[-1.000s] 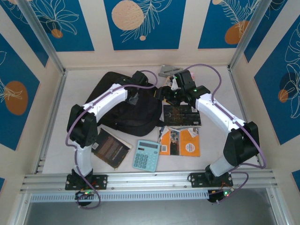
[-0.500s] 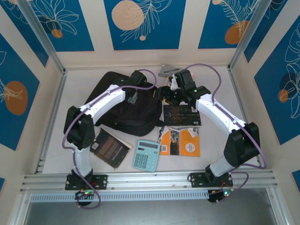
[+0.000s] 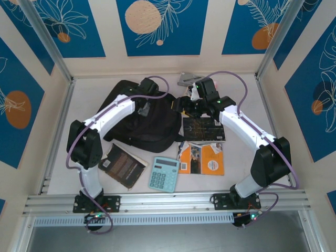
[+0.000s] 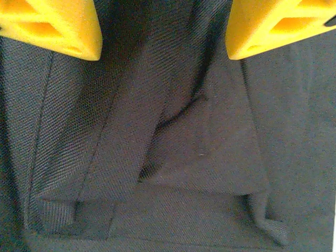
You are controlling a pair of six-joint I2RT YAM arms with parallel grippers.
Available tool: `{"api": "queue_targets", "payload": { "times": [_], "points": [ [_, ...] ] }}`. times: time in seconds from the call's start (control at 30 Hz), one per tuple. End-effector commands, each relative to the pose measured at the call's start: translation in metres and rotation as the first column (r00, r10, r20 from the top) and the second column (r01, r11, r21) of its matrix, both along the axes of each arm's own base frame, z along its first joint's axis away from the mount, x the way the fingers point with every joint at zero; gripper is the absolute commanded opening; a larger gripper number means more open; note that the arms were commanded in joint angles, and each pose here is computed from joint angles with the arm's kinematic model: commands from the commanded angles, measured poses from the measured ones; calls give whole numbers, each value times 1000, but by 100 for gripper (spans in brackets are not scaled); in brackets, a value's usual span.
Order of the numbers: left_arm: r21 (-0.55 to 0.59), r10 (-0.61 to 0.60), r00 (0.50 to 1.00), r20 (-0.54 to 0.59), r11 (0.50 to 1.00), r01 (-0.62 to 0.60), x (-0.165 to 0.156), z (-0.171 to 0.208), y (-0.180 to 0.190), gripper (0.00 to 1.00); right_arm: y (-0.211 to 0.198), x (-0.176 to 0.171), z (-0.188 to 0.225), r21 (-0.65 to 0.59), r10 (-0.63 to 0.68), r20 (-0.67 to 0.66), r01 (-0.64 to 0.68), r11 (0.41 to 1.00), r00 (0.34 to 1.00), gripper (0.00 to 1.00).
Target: Pack books, pencil case, and school supplies into a backpack
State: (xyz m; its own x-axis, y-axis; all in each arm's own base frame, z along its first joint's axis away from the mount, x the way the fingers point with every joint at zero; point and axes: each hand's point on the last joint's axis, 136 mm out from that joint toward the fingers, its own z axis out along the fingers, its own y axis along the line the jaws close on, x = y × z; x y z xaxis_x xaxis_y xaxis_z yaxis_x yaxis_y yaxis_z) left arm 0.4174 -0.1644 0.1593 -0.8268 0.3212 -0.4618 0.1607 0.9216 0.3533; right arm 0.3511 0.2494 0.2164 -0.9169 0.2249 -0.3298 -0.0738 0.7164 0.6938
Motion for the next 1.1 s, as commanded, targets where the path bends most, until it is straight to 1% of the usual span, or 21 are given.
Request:
{"api": "queue_targets", "payload": {
  "times": [0.0, 0.03, 0.1, 0.17, 0.23, 0.33, 0.4, 0.47, 0.53, 0.6, 0.67, 0.77, 0.9, 0.97, 1.07],
  "points": [
    [-28, 28, 997, -78, 999, -31, -3, -29, 3, 54, -1, -9, 8, 16, 27, 20, -27, 1000, 999, 59],
    [-42, 31, 996, -85, 998, -35, -2, -31, 4, 46, -1, -9, 8, 16, 28, 19, -28, 999, 999, 59],
    [-91, 40, 995, -95, 995, -49, -2, -30, 5, 20, 1, -10, 9, 20, 34, 21, -34, 999, 999, 58],
    [-163, 45, 995, -91, 985, -60, -1, -23, 3, 0, 5, -11, 12, 19, 50, 31, -51, 999, 998, 58],
    [-253, 51, 995, -81, 965, -70, -1, -12, 2, 0, 11, -12, 14, 3, 65, 41, -65, 998, 997, 58],
    [-384, 63, 995, -78, 919, -88, -1, 3, 0, 0, 24, -8, 14, -23, 75, 37, -74, 997, 997, 58],
    [-471, 56, 995, -78, 878, -87, -1, 11, -2, 0, 31, -1, 7, -54, 67, 16, -66, 996, 998, 58],
    [-532, 64, 995, -77, 841, -95, -2, 17, 0, 0, 37, 6, -3, -71, 56, -23, -57, 996, 998, 58],
    [-598, 61, 995, -81, 796, -97, -3, 22, -1, 0, 42, 12, -14, -89, 40, -60, -45, 995, 997, 57],
    [-674, 55, 994, -91, 731, -102, -5, 28, -3, 0, 48, 19, -26, -109, 32, -88, -42, 993, 996, 57],
    [-724, 43, 994, -105, 681, -106, -7, 32, -7, 0, 51, 24, -37, -136, 18, -110, -33, 990, 994, 57],
    [-775, 27, 993, -113, 623, -105, -9, 40, -12, 0, 51, 34, -52, -202, -15, -129, -11, 979, 992, 58],
    [-836, 35, 993, -109, 538, -111, -10, 56, -8, 0, 35, 44, -78, -311, -62, -130, 18, 950, 990, 59],
    [-865, 55, 992, -114, 486, -126, -9, 64, -3, 0, 27, 45, -90, -300, -86, -167, 32, 953, 982, 60],
    [-911, 82, 990, -117, 388, -140, -8, 80, 5, 0, 18, 44, -104, -274, -116, -214, 54, 960, 970, 63]
  ]
}}
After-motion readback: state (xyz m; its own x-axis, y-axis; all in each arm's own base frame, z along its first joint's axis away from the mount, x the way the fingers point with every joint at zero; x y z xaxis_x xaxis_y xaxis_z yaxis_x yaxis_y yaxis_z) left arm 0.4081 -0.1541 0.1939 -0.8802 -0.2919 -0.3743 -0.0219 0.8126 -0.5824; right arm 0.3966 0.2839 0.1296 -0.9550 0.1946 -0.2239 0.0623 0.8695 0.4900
